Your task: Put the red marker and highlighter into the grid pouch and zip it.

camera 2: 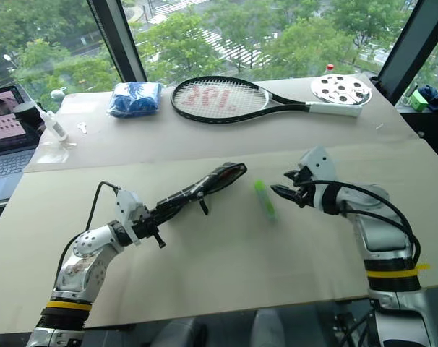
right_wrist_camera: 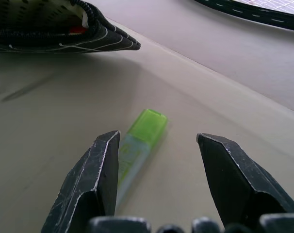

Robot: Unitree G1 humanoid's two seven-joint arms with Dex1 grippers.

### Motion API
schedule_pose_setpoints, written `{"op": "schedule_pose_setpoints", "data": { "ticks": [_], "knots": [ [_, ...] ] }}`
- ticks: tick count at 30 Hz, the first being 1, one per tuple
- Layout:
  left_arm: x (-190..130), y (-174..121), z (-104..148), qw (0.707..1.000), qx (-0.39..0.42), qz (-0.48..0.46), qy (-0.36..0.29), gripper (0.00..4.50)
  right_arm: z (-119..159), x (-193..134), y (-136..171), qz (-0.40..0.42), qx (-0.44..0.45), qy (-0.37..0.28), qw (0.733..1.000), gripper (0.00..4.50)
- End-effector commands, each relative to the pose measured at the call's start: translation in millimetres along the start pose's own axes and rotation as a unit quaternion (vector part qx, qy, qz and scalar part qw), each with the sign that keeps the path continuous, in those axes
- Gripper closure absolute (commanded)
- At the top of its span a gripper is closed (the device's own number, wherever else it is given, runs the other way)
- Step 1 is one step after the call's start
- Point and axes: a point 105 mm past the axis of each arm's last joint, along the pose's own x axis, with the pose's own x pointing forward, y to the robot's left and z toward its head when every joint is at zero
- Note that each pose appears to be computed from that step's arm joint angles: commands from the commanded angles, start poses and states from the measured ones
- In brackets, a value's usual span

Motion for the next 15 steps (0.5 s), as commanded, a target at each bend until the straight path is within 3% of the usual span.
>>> {"op": "schedule_pose_setpoints", "data": {
  "ticks": [1, 15],
  "knots": [
    [-1, 1, 10, 1.0, 0.007, 0.001, -0.015, 4.5, -8, 5, 19, -0.002, 0.042, 0.018, 0.999, 1.67],
    [1, -1, 9, 1.0, 0.007, -0.003, -0.017, 4.5, -46, 21, 35, -0.035, 0.078, 0.116, 0.99, 1.67]
  ]
}}
